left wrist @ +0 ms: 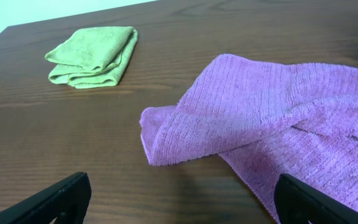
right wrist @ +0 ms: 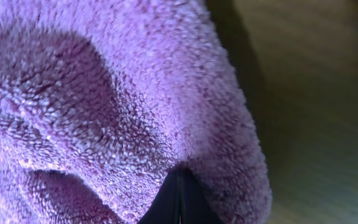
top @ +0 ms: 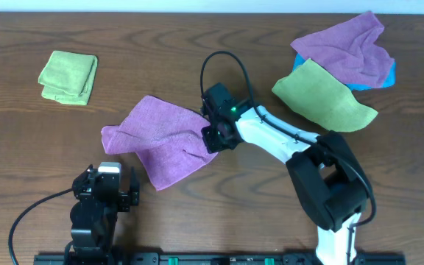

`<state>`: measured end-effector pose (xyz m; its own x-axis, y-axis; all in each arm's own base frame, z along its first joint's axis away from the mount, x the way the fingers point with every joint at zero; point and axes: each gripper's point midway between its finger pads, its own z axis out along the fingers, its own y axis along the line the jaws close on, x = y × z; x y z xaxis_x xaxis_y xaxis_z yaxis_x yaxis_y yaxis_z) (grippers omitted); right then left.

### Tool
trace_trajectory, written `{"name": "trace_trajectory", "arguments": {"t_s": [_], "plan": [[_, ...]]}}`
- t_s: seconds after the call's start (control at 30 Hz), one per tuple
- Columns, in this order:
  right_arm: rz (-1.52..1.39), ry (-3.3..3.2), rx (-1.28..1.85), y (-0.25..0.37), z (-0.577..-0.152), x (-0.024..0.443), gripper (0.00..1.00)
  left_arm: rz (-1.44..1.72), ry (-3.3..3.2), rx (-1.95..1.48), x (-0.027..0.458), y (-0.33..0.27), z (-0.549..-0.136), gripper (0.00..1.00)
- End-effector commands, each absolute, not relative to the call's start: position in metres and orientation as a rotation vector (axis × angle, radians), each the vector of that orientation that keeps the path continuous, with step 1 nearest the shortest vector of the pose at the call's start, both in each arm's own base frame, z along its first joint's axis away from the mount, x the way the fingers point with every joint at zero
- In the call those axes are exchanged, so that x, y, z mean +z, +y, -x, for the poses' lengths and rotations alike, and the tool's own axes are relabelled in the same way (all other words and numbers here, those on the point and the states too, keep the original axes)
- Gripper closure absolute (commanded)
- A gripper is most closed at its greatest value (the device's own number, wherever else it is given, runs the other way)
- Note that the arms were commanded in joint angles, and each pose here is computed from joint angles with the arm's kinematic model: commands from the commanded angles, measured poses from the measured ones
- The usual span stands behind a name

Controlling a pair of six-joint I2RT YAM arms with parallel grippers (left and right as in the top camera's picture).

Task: Fold the cloth
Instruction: 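Lay the purple cloth flat at center and release the right gripper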

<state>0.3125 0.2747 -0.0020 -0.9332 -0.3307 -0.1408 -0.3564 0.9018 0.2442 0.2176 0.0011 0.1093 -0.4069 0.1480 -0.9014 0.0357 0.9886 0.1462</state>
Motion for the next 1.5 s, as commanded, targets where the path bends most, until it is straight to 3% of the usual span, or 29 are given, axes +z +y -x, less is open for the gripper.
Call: {"name": "trace_trajectory", "arguments": {"t_s": [0.0,0.1,0.2,0.47,0.57,0.7,0.9,1.13,1.33,1.4,1.43,1.47], "plan": [[0.633,3.059,0.475,0.294,-0.275,-0.019,0.99,-0.140,2.003,0.136,0.102,0.003,-0.217,0.05],[0.688,3.086,0.414,0.295,-0.261,-0.025,0.99,-0.139,2.003,0.136,0.102,0.003,-0.217,0.05],[0.632,3.086,0.153,0.267,-0.270,-0.031,0.99,-0.140,2.004,0.136,0.101,0.003,-0.217,0.05],[0.008,3.112,-0.304,0.140,-0.323,-0.028,0.99,-0.140,2.003,0.136,0.102,0.003,-0.217,0.05],[-0.276,3.125,-0.276,0.094,-0.338,-0.029,0.99,-0.140,2.004,0.136,0.101,0.003,-0.217,0.04],[-0.539,3.172,-0.013,0.077,-0.344,-0.031,0.98,-0.140,2.003,0.136,0.102,0.003,-0.217,0.05],[-0.532,3.185,0.063,0.082,-0.344,-0.021,0.99,-0.140,2.003,0.136,0.102,0.003,-0.217,0.05],[-0.464,2.914,0.190,0.088,-0.380,0.091,0.99,-0.140,2.003,0.136,0.102,0.003,-0.217,0.05],[-0.357,2.695,0.297,0.091,-0.356,0.199,0.98,-0.140,2.003,0.136,0.102,0.003,-0.217,0.05],[-0.315,2.650,0.356,0.096,-0.331,0.230,0.81,-0.140,2.003,0.136,0.102,0.003,-0.217,0.05],[-0.295,2.633,0.381,0.098,-0.320,0.242,0.80,-0.139,2.003,0.136,0.102,0.003,-0.217,0.05],[-0.266,2.611,0.414,0.102,-0.306,0.255,0.73,-0.140,2.003,0.136,0.102,0.003,-0.217,0.05]]}}
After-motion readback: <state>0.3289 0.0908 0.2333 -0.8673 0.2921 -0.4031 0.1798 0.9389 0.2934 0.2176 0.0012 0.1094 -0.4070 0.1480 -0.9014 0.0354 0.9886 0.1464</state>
